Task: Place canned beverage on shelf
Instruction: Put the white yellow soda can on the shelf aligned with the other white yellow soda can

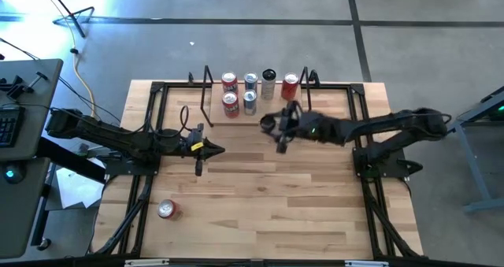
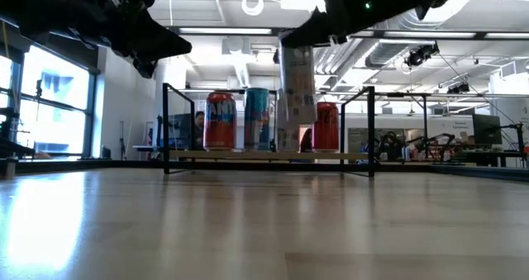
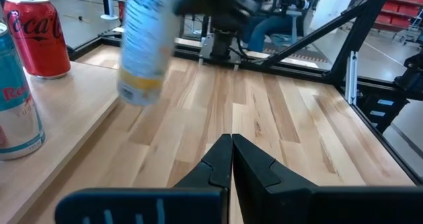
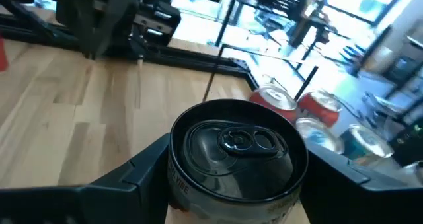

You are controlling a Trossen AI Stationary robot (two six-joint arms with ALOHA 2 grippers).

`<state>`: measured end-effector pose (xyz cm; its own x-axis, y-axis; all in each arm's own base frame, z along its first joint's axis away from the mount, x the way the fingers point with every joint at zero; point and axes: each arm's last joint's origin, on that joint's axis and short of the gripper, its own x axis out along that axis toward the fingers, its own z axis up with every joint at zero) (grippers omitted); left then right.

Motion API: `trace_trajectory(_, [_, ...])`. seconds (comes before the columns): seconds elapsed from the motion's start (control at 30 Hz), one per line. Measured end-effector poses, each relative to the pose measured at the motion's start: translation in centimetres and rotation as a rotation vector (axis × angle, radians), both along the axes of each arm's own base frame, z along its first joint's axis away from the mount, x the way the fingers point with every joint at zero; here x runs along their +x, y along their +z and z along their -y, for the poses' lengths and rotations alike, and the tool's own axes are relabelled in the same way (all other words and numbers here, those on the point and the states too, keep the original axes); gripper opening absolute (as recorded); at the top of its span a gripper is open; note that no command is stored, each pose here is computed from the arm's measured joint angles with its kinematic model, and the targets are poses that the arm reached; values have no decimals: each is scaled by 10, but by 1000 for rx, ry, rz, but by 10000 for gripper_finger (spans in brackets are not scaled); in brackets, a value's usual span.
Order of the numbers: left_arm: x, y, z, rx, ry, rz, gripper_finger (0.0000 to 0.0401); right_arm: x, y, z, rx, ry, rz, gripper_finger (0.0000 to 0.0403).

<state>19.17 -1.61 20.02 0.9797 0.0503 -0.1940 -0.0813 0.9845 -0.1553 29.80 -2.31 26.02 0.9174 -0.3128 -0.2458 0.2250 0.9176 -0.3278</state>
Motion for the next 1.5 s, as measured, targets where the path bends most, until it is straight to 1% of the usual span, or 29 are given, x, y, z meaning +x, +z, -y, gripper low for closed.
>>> trace_trajectory(0.17, [0, 0, 0, 0, 0, 1, 3, -16, 6, 48, 24, 59, 60, 244])
trace_trajectory(0.27, [0, 0, 0, 0, 0, 0, 3, -18, -1, 74, 51, 77, 65, 244])
trace_trajectory(0.4, [0, 0, 0, -9, 1, -3, 3, -16, -14, 99, 73, 106, 75, 244])
trace_trajectory(0.53, [0, 0, 0, -9, 2, 1, 3, -12, -25, 115, 69, 102, 84, 244])
trace_trajectory(0.83, [0, 0, 0, -9, 2, 2, 3, -10, -42, 132, 88, 65, 73, 244])
trace_trajectory(1.0, [0, 0, 0, -9, 2, 3, 3, -9, -43, 135, 76, 62, 91, 244])
trace_trajectory(1.23, [0, 0, 0, -13, 2, 3, 3, -12, -44, 138, 113, 40, 89, 244])
trace_trajectory(1.27, [0, 0, 0, -15, 3, 2, 3, -12, -44, 139, 119, 38, 90, 248])
trace_trajectory(1.4, [0, 0, 0, -16, 3, 3, 3, -11, -44, 139, 130, 35, 96, 286])
trace_trajectory(1.5, [0, 0, 0, -17, 3, 3, 3, -11, -41, 139, 121, 37, 111, 296])
